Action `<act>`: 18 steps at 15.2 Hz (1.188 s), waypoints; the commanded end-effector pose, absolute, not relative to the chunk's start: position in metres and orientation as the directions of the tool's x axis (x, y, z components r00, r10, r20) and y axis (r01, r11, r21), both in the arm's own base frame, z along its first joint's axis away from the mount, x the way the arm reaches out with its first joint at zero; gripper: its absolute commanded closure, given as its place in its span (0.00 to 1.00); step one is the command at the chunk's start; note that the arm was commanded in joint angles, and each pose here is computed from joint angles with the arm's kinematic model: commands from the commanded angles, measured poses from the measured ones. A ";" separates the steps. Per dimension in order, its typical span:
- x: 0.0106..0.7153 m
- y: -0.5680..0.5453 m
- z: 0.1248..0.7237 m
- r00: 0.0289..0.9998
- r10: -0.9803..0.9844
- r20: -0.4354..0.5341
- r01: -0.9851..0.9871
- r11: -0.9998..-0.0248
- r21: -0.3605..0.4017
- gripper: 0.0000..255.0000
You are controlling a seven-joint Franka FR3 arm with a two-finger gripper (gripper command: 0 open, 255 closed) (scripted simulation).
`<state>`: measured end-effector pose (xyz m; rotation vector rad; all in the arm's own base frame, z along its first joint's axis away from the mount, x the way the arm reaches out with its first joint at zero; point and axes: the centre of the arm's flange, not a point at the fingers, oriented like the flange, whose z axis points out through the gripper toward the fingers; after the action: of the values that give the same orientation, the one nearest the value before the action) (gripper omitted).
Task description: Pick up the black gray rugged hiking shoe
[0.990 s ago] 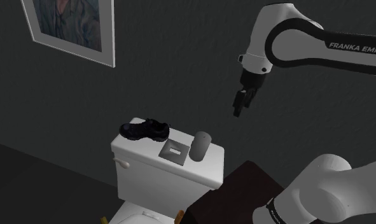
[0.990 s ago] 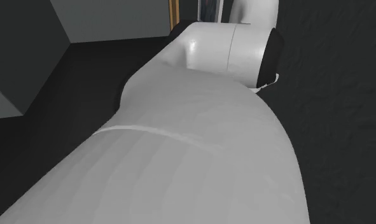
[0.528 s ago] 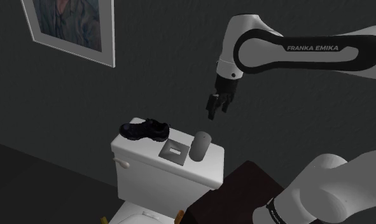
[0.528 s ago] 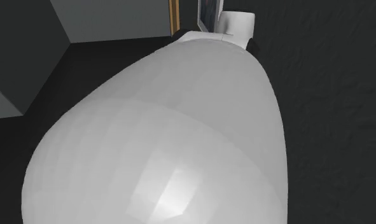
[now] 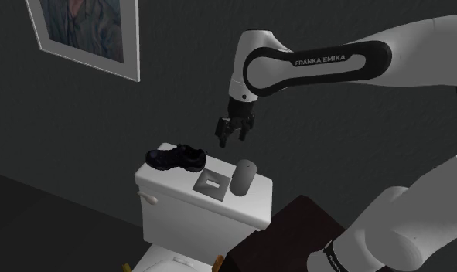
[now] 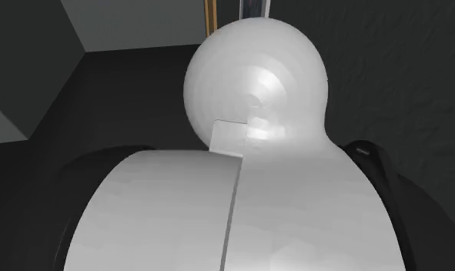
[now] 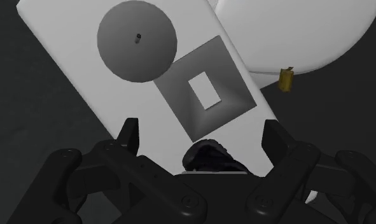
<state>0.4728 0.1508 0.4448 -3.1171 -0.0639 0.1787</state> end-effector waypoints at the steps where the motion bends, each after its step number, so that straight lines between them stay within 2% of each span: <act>1: 0.488 0.163 0.433 0.993 0.023 -0.113 0.019 -0.999 -0.034 0.00; 13: 0.601 0.238 0.367 0.990 -0.084 -0.115 -0.096 -0.989 -0.109 0.00; 18: 0.601 0.238 0.345 0.990 -0.084 -0.115 -0.097 -0.989 -0.109 0.00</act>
<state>0.6006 0.2381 0.3505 -3.0194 0.1367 0.1684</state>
